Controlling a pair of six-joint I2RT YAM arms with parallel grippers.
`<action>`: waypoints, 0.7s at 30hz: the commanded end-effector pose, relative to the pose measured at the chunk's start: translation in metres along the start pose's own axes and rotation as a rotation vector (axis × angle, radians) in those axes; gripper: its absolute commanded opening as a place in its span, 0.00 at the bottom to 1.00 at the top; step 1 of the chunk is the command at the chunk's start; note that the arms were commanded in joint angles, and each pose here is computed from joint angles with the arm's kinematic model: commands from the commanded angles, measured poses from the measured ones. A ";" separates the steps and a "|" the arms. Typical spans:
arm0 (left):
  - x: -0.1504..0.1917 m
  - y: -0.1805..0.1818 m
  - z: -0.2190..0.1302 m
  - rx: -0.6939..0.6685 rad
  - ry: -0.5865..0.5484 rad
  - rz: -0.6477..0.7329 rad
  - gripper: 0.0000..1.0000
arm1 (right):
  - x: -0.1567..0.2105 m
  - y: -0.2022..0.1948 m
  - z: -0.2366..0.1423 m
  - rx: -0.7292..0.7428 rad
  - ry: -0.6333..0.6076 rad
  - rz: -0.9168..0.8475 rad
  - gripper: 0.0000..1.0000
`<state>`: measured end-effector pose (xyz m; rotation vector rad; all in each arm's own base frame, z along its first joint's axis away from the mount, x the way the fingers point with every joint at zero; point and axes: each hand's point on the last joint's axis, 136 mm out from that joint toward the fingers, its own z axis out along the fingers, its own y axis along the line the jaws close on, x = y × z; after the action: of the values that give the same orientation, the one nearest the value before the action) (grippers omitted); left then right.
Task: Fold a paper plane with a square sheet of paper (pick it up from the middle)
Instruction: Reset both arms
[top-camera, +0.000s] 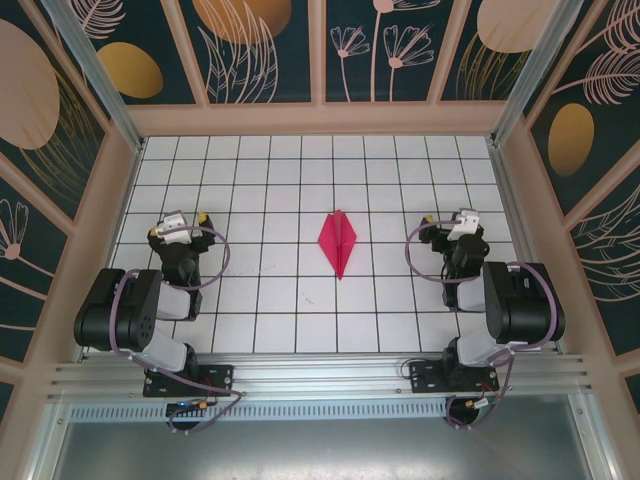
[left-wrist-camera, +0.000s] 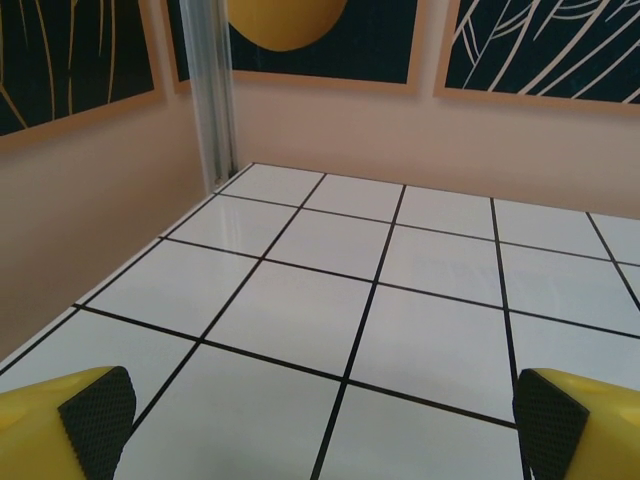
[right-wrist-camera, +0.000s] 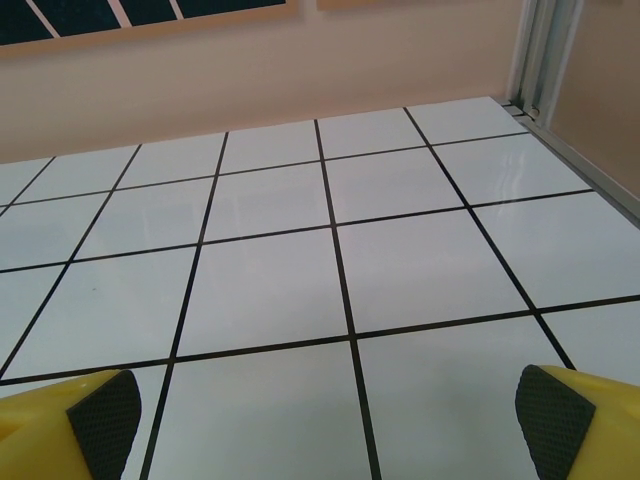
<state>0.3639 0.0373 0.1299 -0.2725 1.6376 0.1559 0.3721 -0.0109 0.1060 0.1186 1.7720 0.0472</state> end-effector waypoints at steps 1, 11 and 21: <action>-0.015 0.003 -0.001 -0.007 -0.061 -0.031 0.99 | -0.015 0.002 0.001 -0.015 -0.057 0.008 0.99; -0.015 0.000 0.000 0.004 -0.060 -0.028 0.98 | -0.016 0.002 0.001 -0.015 -0.060 0.008 0.99; -0.012 -0.001 0.003 0.007 -0.045 -0.025 0.99 | -0.015 0.002 0.001 -0.015 -0.058 0.008 0.99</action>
<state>0.3643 0.0367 0.1336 -0.2710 1.6226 0.1494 0.3723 -0.0109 0.1070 0.1180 1.7679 0.0471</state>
